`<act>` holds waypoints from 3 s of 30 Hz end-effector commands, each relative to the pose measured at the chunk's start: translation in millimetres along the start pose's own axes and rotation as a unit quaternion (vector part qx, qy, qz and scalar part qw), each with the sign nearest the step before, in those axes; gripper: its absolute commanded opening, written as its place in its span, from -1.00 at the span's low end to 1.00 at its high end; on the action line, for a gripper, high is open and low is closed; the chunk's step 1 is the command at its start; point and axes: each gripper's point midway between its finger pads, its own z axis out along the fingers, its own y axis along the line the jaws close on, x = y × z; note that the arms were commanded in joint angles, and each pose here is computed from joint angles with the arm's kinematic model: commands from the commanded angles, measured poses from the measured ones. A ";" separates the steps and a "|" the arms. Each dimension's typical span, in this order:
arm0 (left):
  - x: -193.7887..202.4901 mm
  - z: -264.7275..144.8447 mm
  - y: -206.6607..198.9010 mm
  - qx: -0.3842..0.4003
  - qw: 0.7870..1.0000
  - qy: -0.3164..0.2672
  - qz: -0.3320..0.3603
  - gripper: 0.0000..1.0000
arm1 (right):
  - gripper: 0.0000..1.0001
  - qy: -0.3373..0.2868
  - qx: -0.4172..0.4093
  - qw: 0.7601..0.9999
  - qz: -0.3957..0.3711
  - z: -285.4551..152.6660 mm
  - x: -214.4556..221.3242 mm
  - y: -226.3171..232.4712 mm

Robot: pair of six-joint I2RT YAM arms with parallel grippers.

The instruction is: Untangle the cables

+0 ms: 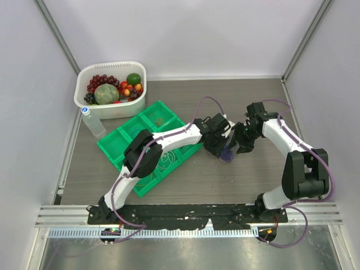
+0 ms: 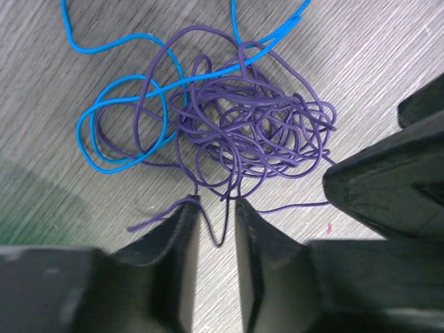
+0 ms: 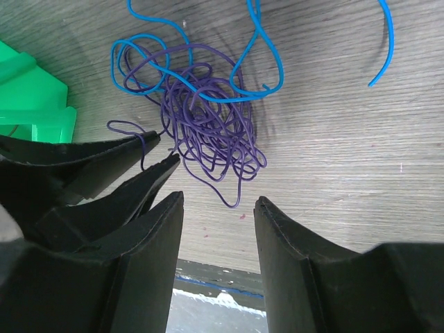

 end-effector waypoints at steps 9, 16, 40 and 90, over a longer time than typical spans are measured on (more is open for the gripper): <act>-32.3 -65.2 -38.5 0.055 0.997 -0.060 0.014 -0.99 | 0.07 0.006 -0.098 0.994 -0.049 5.4 4.1 35.4; -33.9 -108.4 -74.2 0.146 0.984 -0.103 0.027 -1.00 | 0.07 0.032 -0.114 0.993 0.014 34.7 15.4 44.4; -80.7 -226.1 -86.7 0.112 0.970 -0.146 -0.158 -1.00 | 0.29 -0.120 0.041 0.992 0.023 -46.0 -21.9 -2.6; -123.9 -350.6 -119.1 0.253 0.895 -0.239 -0.279 -1.00 | -0.99 -0.191 -0.064 0.979 0.017 -23.6 31.9 6.1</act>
